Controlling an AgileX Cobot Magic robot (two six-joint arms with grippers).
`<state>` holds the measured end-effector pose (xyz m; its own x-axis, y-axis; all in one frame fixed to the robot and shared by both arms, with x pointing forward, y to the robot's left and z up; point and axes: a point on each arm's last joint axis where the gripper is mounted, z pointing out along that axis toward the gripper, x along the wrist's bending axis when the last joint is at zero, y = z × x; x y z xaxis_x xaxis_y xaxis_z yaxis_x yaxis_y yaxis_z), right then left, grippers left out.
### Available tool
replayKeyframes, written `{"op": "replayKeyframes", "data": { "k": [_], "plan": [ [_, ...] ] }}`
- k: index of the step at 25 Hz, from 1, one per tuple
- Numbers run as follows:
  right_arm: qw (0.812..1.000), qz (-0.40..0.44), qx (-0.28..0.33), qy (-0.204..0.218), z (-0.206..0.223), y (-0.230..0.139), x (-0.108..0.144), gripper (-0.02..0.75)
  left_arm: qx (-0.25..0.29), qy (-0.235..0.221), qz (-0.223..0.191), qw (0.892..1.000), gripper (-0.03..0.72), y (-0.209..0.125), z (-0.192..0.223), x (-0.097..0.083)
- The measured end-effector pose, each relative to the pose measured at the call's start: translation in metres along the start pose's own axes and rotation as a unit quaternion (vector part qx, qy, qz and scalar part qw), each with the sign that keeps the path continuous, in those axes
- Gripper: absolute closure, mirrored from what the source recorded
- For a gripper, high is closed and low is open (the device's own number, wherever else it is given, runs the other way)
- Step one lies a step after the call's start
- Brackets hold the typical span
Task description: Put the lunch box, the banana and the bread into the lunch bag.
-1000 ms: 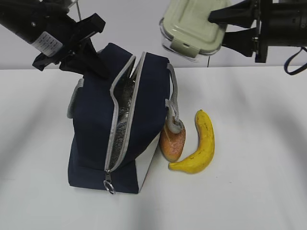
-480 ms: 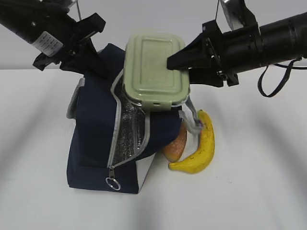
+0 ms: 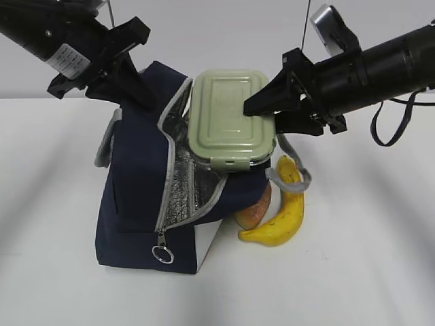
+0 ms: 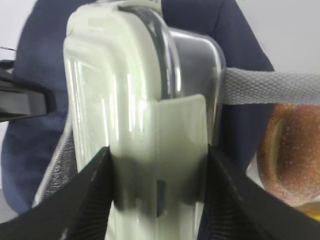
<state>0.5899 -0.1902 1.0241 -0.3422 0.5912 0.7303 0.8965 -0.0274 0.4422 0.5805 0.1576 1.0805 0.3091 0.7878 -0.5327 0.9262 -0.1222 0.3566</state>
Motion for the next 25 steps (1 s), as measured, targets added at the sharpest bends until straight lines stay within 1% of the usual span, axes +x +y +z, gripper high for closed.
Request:
{"op": "replayKeyframes", "data": {
  "k": [3,8,13,18,21,25],
  "plan": [
    [1.0,0.015,0.022,0.002,0.016,-0.005,-0.004,0.36,-0.002,0.0,0.001,1.0,0.691,0.0,0.0,0.0],
    [0.998,0.037,0.058,0.011,0.046,-0.015,-0.004,0.36,-0.003,0.0,0.001,1.0,0.691,0.0,0.0,0.0],
    [0.996,0.054,0.057,0.036,0.068,-0.008,0.005,0.36,-0.002,0.0,0.002,1.0,0.691,0.0,0.0,0.0],
    [0.996,0.05,0.062,0.043,0.089,0.0,0.013,0.36,-0.001,0.004,0.004,1.0,0.691,0.0,0.0,0.0],
    [0.995,0.056,0.069,0.039,0.105,-0.001,0.006,0.36,-0.001,0.004,0.004,1.0,0.691,0.0,0.0,0.0],
    [0.994,0.075,0.08,0.029,0.123,-0.007,-0.009,0.36,0.002,0.003,0.004,1.0,0.691,0.0,0.0,0.0]
  ]
}}
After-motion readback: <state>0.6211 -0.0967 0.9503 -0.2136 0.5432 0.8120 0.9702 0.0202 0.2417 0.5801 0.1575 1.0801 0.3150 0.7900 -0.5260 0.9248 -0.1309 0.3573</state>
